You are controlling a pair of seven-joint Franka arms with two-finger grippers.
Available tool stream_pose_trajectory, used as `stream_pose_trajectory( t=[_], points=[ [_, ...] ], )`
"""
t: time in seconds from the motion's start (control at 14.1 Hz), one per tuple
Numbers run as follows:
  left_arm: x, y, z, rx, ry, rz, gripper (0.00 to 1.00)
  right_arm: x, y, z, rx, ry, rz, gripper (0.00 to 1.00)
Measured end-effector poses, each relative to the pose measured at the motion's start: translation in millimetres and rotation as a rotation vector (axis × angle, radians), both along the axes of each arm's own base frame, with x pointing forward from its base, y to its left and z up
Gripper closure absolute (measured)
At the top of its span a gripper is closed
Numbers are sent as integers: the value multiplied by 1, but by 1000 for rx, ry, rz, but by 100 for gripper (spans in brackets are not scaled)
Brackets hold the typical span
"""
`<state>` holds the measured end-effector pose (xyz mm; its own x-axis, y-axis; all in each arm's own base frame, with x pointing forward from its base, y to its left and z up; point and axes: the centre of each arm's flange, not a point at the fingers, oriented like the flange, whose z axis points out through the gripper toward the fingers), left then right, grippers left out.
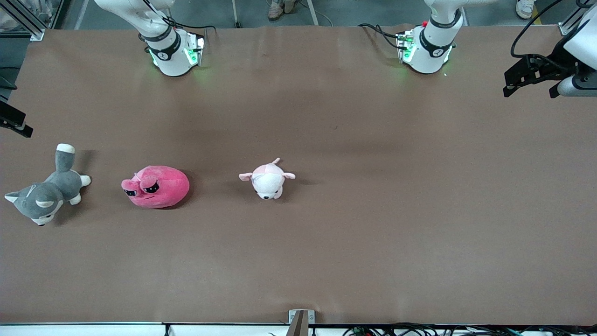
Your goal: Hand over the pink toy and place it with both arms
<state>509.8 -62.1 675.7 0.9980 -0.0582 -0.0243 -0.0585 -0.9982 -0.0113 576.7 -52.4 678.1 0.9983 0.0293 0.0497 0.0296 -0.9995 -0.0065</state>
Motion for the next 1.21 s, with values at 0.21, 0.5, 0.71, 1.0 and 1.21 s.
stream_pose_trajectory(
  t=[0.21,0.5,0.71,1.0,1.21],
  points=[
    [-1,0,0,1,6,-1,0,0,7,2,8,-17,4,0],
    [-1,0,0,1,5,-5,0,7,14,-8,15,-39,-64,0],
    [-1,0,3,0,-1,-6,0,11,14,-17,16,-43,-69,0],
    [-2,0,8,-1,-12,-6,0,11,12,-31,17,-14,-72,0],
    [-2,0,8,-1,-12,-6,0,10,12,-30,16,-14,-69,0]
  ],
)
